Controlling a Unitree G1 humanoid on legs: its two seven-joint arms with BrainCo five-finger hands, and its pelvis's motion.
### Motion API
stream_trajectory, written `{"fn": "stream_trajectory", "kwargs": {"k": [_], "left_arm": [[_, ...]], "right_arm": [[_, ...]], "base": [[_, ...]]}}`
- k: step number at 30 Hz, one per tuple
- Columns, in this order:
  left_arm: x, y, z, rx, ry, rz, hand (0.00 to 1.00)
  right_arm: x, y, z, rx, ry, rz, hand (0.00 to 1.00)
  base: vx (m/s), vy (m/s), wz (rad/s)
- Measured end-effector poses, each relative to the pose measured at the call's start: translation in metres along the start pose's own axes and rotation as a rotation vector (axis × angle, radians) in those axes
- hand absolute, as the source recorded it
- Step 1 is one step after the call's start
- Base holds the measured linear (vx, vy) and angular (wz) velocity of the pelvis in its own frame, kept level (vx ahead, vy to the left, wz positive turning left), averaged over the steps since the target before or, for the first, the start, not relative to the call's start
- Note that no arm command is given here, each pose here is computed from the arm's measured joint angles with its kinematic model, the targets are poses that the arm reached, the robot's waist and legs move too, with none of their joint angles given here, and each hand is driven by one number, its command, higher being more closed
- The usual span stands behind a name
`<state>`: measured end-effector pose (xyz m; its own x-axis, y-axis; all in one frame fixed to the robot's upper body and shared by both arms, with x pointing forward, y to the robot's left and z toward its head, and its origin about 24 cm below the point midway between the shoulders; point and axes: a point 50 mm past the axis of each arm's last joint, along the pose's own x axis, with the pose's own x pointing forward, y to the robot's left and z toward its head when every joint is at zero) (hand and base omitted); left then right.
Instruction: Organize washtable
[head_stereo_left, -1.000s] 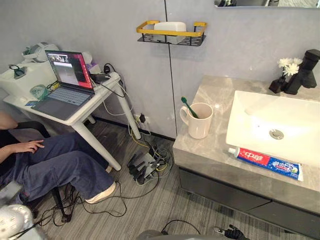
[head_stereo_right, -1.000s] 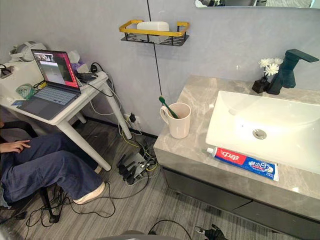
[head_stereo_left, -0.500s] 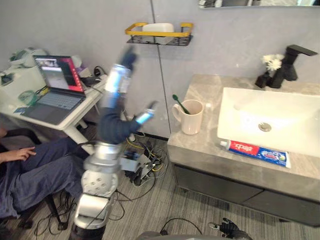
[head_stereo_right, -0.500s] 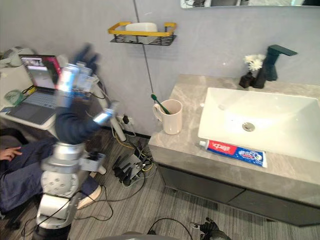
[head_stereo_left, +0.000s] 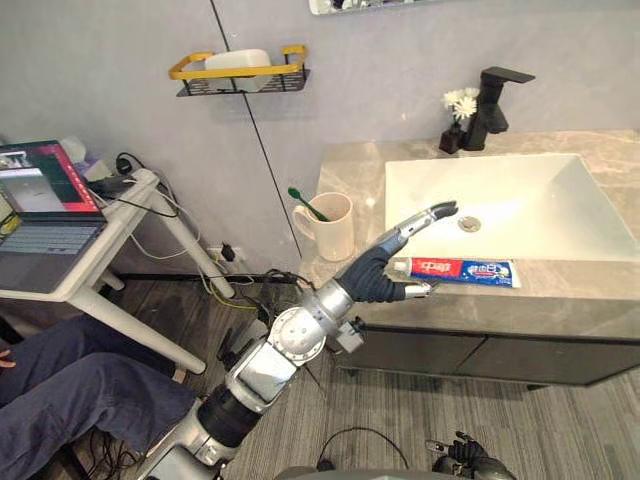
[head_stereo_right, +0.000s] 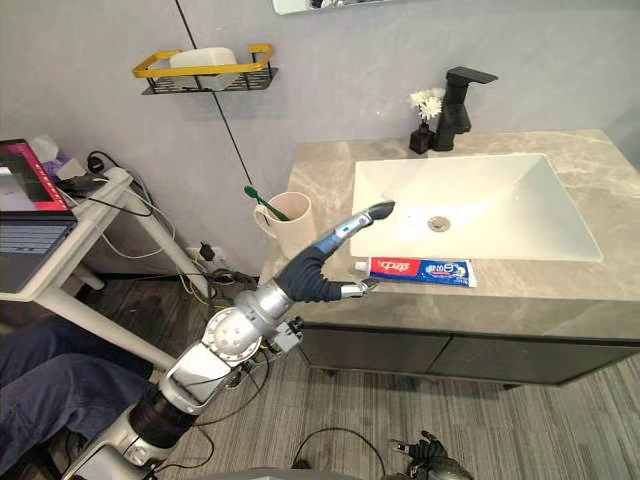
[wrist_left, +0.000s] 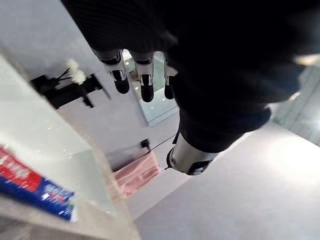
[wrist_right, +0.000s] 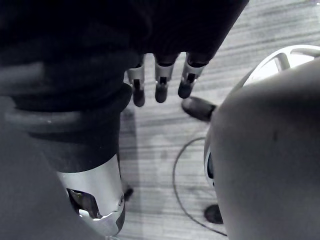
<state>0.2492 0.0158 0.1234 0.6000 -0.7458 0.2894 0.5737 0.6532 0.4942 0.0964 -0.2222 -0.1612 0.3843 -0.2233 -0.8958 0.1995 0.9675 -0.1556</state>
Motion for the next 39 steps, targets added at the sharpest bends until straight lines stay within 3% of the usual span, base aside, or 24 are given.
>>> {"fn": "stream_trajectory", "kwargs": {"k": [6, 11, 16, 26, 39], "left_arm": [[-0.007, 0.004, -0.031, 0.01, 0.148, 0.02, 0.0], [-0.001, 0.015, -0.035, 0.162, 0.168, 0.118, 0.0], [0.0, 0.021, -0.034, 0.212, 0.165, 0.169, 0.0], [0.002, 0.011, -0.037, 0.218, 0.173, 0.135, 0.0], [0.004, 0.007, -0.06, 0.4, 0.267, 0.057, 0.0]], "right_arm": [[0.0, 0.003, 0.0, 0.051, -0.007, 0.0, 0.0], [-0.003, -0.001, -0.01, 0.064, 0.011, -0.012, 0.0], [-0.003, -0.001, -0.011, 0.063, 0.011, -0.013, 0.0], [-0.003, -0.002, -0.006, 0.061, -0.012, -0.015, 0.0], [-0.003, -0.001, -0.004, 0.069, -0.027, -0.014, 0.0]], "base": [[0.0, -0.009, -0.31], [0.0, -0.003, -0.01], [0.0, 0.0, 0.0], [0.0, 0.0, 0.0], [0.0, -0.003, -0.05]]}}
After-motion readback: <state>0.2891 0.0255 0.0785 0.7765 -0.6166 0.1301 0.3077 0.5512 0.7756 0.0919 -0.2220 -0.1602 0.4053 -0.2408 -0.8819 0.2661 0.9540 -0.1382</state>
